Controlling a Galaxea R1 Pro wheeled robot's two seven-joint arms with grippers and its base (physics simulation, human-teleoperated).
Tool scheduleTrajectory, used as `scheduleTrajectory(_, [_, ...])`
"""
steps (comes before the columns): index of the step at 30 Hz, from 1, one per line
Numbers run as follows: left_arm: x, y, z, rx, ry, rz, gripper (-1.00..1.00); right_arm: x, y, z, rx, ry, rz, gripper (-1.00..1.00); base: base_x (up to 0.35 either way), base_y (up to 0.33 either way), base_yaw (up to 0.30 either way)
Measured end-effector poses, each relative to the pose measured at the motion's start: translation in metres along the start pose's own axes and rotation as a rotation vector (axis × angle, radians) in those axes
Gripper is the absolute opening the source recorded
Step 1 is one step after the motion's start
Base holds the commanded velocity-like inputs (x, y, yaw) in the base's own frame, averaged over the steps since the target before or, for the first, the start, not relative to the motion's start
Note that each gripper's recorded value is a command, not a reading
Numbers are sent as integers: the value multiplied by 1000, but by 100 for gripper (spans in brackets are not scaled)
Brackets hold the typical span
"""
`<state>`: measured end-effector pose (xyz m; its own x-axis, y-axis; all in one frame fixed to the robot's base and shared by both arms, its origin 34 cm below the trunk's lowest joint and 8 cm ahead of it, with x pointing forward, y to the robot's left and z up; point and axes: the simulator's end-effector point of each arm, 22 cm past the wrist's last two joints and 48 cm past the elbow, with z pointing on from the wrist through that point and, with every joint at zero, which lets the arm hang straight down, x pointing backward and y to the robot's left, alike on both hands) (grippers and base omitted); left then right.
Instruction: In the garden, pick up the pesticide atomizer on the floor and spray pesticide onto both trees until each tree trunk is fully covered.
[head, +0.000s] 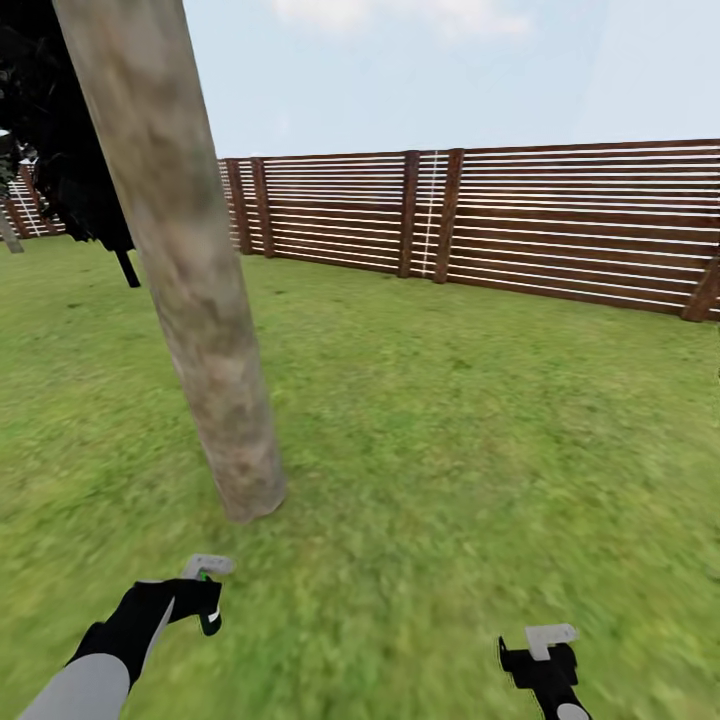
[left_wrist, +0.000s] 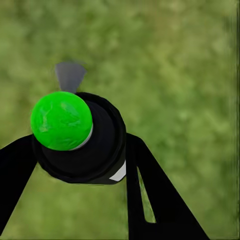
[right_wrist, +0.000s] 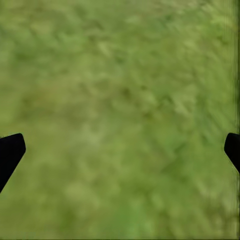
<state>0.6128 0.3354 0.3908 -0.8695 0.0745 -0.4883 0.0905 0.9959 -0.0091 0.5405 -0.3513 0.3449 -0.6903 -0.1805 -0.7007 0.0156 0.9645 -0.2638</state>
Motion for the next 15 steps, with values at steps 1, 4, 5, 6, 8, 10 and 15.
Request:
scheduleTrajectory(1, [-1, 1, 0, -1, -2, -2, -100, 1, 0, 0, 0, 1, -1, 100, 6, -289, 0])
scheduleTrajectory(4, [-2, 1, -1, -2, -7, -4, -100, 3, -1, -1, 1, 5, -3, 100, 45, -257, 0])
scheduleTrajectory(5, [-3, 2, -1, -3, -8, -4, -100, 4, -1, -1, 1, 7, -3, 100, 48, -132, 0])
scheduleTrajectory(6, [-5, 3, -1, -5, -13, -5, -100, 5, -1, -2, 2, 9, -4, 100, 25, -67, 0])
scheduleTrajectory(8, [-17, 8, -5, -18, -40, -1, -100, 9, -4, -3, 5, 14, -6, 100, 9, -26, 0])
scheduleTrajectory(10, [-25, 11, -8, -25, -56, 3, -100, 11, -4, -3, 5, 16, -7, 100, 2, -7, 0])
scheduleTrajectory(15, [-41, 4, -10, -3, -88, -6, -100, 12, -4, -3, 5, 18, -8, 100, 0, -1, 0])
